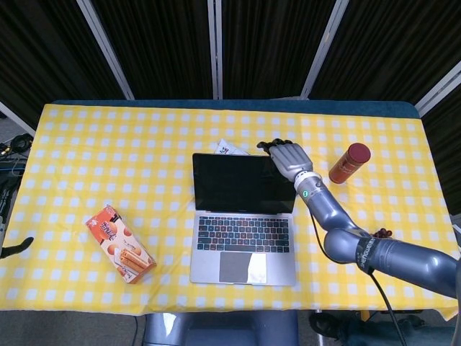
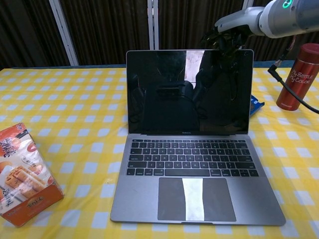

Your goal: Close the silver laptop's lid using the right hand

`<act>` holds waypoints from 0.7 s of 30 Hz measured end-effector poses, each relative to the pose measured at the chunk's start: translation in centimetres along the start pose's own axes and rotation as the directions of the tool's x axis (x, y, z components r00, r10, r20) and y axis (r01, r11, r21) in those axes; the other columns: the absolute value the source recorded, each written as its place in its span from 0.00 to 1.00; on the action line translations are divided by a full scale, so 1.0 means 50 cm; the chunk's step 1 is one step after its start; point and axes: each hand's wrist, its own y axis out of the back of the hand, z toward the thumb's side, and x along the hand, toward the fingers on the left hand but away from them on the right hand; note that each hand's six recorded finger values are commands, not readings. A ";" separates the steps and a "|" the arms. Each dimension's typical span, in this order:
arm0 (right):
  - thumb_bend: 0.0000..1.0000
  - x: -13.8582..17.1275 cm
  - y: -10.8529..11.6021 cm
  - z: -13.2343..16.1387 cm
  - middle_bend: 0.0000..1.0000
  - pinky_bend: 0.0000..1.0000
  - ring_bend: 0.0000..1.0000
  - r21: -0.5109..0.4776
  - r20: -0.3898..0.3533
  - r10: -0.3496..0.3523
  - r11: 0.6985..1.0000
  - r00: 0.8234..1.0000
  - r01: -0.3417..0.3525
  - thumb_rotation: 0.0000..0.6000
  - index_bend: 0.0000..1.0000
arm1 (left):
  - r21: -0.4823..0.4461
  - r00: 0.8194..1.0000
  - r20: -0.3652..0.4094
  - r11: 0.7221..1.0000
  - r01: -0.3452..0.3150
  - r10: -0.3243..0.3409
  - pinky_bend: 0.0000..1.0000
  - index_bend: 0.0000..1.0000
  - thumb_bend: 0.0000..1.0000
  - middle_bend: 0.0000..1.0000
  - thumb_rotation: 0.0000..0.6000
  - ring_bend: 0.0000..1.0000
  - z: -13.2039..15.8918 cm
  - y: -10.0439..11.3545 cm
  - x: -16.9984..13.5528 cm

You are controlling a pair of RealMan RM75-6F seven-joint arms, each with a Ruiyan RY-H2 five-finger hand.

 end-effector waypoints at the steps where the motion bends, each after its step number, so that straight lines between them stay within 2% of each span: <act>1: 1.00 -0.003 -0.003 -0.001 0.24 0.18 0.15 -0.001 0.005 0.003 1.000 1.000 -0.003 1.00 0.18 | 0.001 1.000 0.000 1.000 0.000 0.000 0.00 0.00 0.00 0.00 1.00 0.00 0.000 0.000 0.000; 6: 1.00 -0.008 -0.004 -0.003 0.35 0.30 0.29 -0.005 0.012 0.001 1.000 1.000 -0.001 1.00 0.19 | 0.003 1.000 -0.003 1.000 0.002 -0.002 0.00 0.00 0.00 0.00 1.00 0.00 -0.001 -0.002 0.002; 11: 1.00 -0.005 0.005 -0.003 0.45 0.38 0.39 -0.011 0.007 -0.010 1.000 1.000 0.010 1.00 0.25 | 0.007 1.000 -0.007 1.000 0.005 -0.005 0.00 0.00 0.00 0.00 1.00 0.00 -0.002 -0.004 0.003; 21: 1.00 0.022 0.020 0.009 0.51 0.41 0.45 -0.036 -0.028 -0.006 0.999 1.000 0.005 1.00 0.31 | 0.008 1.000 -0.004 1.000 0.009 -0.009 0.00 0.00 0.00 0.00 1.00 0.00 0.003 -0.007 0.001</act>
